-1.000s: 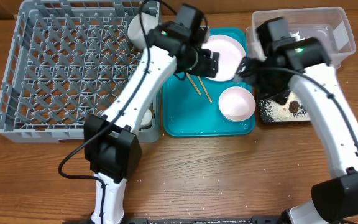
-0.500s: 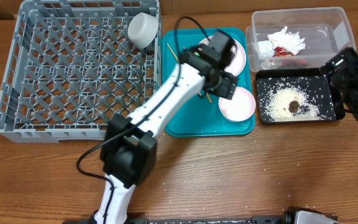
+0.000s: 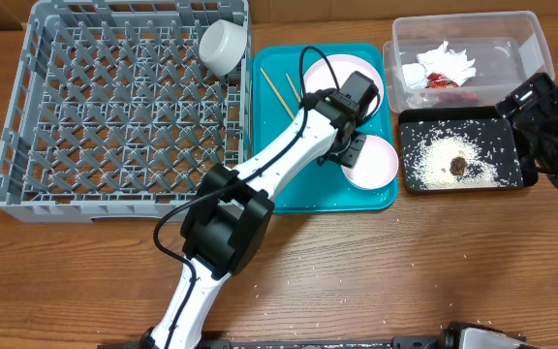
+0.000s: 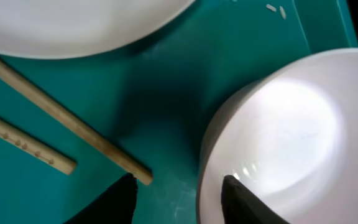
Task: Sort waste into correct bins and load items into the dishwasher
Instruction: 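Grasp the pink bowl with the left gripper and lift it, then carry the pink bowl into the dish rack and release, then move the left gripper to the white plate and grasp its rim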
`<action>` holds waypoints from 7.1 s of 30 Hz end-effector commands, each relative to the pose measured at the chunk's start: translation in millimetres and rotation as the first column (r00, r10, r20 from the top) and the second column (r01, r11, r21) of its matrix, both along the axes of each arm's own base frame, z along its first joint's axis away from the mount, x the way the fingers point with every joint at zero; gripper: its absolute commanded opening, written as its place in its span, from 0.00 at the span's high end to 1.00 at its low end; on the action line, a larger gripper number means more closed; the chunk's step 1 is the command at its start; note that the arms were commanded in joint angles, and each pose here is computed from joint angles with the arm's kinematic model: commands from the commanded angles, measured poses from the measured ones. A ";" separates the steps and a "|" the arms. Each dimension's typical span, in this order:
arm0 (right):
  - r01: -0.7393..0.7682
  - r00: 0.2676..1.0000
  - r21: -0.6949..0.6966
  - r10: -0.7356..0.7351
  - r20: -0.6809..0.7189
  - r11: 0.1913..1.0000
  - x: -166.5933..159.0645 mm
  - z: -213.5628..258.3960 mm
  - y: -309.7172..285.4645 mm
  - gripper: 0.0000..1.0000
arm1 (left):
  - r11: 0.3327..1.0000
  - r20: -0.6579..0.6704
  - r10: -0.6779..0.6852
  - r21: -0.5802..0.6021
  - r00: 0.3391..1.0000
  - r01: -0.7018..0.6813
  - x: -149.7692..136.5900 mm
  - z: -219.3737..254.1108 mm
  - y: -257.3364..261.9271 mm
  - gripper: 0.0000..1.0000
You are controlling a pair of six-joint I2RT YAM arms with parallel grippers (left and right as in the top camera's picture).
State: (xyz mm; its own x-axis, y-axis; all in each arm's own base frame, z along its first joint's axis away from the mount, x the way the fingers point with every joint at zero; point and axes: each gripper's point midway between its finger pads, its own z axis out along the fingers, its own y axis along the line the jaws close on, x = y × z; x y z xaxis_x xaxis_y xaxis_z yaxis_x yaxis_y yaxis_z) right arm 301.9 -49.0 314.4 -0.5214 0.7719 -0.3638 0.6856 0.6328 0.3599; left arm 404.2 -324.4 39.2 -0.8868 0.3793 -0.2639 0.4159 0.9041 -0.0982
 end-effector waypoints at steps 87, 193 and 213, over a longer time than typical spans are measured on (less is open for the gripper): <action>0.011 1.000 -0.007 -0.011 0.022 1.000 -0.5 6.6 -2.2 0.00 | 0.262 0.743 0.233 0.573 0.627 -0.776 70.4 189.2 315.6 0.96; 0.011 1.000 -0.007 -0.011 0.021 1.000 -0.6 6.6 -2.3 0.00 | 0.937 0.154 0.340 -0.140 0.928 -0.321 97.5 54.3 51.3 0.44; 0.011 1.000 -0.007 -0.011 0.021 1.000 -0.6 6.6 -2.3 0.00 | 0.853 0.126 0.494 -0.259 0.860 -0.453 102.7 -5.8 44.3 0.49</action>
